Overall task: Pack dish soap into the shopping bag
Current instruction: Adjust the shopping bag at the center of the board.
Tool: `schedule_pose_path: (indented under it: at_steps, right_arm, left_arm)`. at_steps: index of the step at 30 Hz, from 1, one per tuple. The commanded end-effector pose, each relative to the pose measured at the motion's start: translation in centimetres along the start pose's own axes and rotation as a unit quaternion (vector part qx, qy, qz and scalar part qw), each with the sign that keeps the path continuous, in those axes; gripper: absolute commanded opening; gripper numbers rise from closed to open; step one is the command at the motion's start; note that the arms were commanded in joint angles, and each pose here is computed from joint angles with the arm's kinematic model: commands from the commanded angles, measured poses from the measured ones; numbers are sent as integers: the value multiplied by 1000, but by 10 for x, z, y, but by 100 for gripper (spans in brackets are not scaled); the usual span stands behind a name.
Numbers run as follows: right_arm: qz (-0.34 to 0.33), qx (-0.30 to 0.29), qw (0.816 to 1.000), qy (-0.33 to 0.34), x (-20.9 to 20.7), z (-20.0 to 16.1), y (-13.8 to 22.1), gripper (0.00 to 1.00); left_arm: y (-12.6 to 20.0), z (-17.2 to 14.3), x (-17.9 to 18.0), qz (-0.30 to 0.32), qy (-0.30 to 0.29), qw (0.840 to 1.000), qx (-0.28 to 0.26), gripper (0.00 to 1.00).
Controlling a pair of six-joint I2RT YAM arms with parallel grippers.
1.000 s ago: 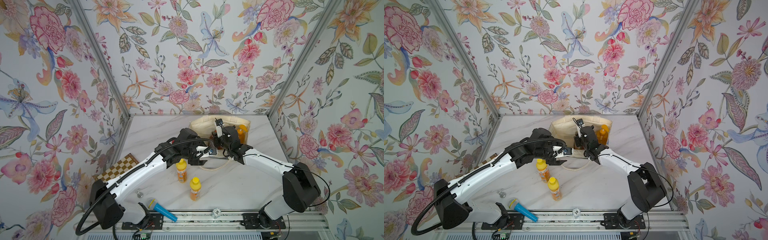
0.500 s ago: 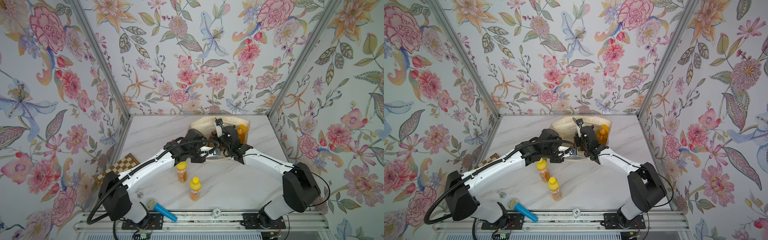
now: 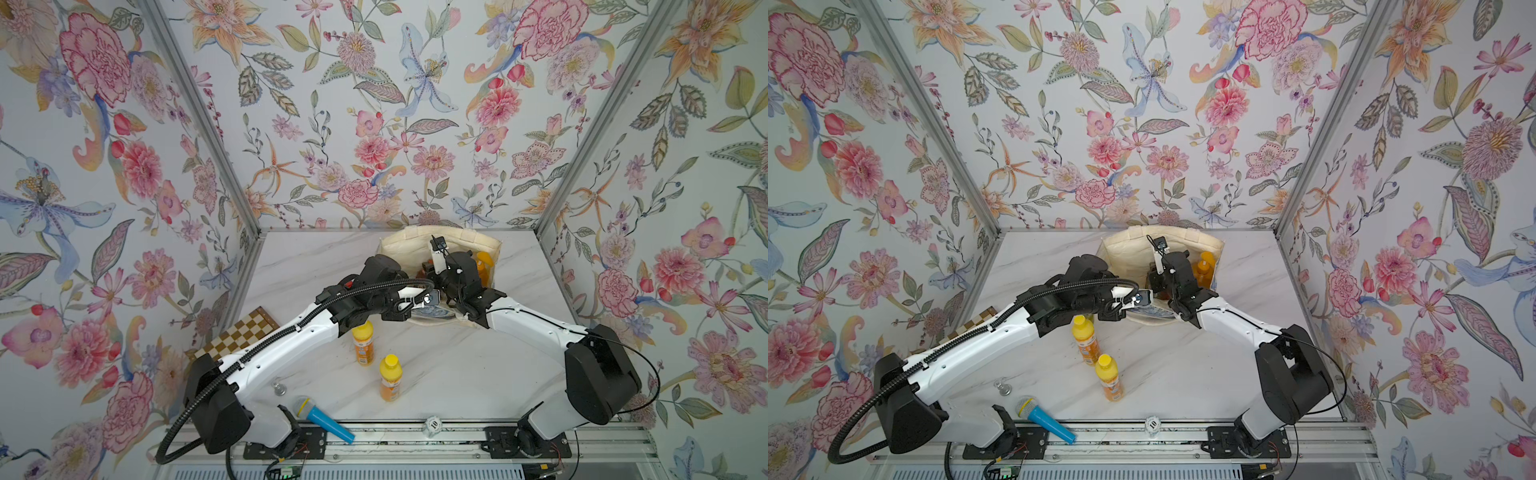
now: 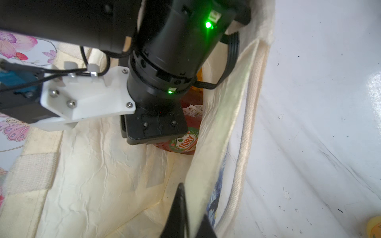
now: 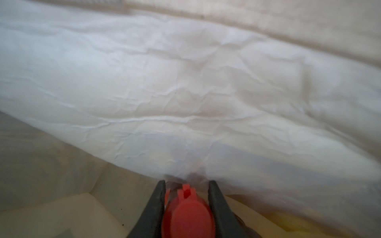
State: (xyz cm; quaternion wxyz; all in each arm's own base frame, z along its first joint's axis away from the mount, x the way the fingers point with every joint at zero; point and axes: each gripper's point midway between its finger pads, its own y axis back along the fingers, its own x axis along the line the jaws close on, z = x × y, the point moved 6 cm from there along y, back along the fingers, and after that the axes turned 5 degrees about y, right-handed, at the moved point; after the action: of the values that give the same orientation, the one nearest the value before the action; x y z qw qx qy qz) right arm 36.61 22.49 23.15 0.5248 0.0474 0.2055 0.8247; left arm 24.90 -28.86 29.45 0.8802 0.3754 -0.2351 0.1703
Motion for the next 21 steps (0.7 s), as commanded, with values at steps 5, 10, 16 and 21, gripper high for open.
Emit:
schedule_pose_path:
  at_steps: [5, 10, 16, 21]
  right_arm:
    - [-18, -22, 1000, 6, -7, -2, -7, 0]
    - [-3, -18, 1000, 1, -4, -2, -3, 12]
    - [4, -35, 999, -2, -3, 16, 10, 40]
    - [9, -51, 999, -2, -1, 29, 22, 49]
  left_arm:
    - [29, 28, 18, 58, 5, 996, -72, 0]
    - [22, 21, 11, 42, 13, 997, -60, 2]
    - [16, 15, 3, 24, 18, 998, -52, 11]
    - [13, 11, 0, 16, 16, 999, -44, 15]
